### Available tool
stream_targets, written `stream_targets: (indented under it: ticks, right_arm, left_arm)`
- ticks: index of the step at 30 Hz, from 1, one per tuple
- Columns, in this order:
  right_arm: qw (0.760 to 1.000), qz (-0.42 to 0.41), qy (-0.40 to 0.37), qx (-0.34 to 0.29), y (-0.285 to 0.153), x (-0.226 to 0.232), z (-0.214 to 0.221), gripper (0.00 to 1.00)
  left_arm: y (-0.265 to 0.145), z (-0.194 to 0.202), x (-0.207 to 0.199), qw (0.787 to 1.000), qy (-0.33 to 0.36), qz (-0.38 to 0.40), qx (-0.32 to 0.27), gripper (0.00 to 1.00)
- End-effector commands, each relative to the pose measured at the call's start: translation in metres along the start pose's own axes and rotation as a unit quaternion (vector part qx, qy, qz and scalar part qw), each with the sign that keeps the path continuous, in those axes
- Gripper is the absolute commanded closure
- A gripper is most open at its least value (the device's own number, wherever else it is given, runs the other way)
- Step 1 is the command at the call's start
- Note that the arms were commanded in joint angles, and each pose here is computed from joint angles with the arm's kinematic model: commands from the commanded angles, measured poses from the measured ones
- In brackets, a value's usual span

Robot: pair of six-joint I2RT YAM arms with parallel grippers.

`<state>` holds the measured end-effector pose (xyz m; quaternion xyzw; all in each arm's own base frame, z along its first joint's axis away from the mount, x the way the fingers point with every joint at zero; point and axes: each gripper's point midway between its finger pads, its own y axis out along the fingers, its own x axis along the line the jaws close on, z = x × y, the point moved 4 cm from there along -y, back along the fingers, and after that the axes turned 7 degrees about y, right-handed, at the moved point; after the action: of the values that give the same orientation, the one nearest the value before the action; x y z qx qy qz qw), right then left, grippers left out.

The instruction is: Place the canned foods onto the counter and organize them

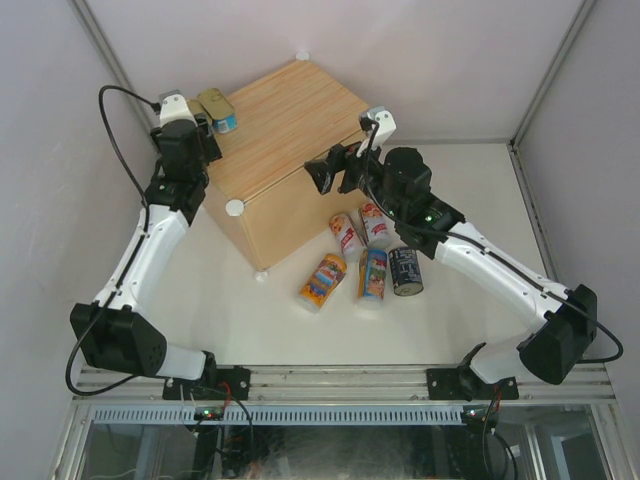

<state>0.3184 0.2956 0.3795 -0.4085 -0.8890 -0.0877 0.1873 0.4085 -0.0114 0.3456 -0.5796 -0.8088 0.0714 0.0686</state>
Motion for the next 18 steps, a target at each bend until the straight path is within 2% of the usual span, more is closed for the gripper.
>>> stream_targets:
  ticks: [1, 6, 11, 18]
  right_arm:
    - [1.000, -0.013, 0.008, -0.025, -0.001, 0.007, -0.015, 0.25]
    - [1.000, 0.011, 0.001, -0.026, -0.011, 0.002, -0.017, 0.24]
    - [0.998, 0.054, -0.017, -0.021, -0.031, -0.006, -0.008, 0.24]
    - [0.993, 0.118, -0.022, -0.008, -0.077, -0.027, 0.009, 0.21]
  left_arm:
    - [-0.007, -0.041, 0.006, 0.998, -0.026, 0.000, -0.051, 0.31]
    - [-0.031, -0.054, 0.011, 0.996, -0.056, 0.019, -0.072, 0.23]
    - [-0.073, -0.066, 0.015, 0.992, -0.073, 0.050, -0.091, 0.16]
    - [-0.128, -0.049, -0.004, 0.984, -0.071, 0.138, -0.088, 0.14]
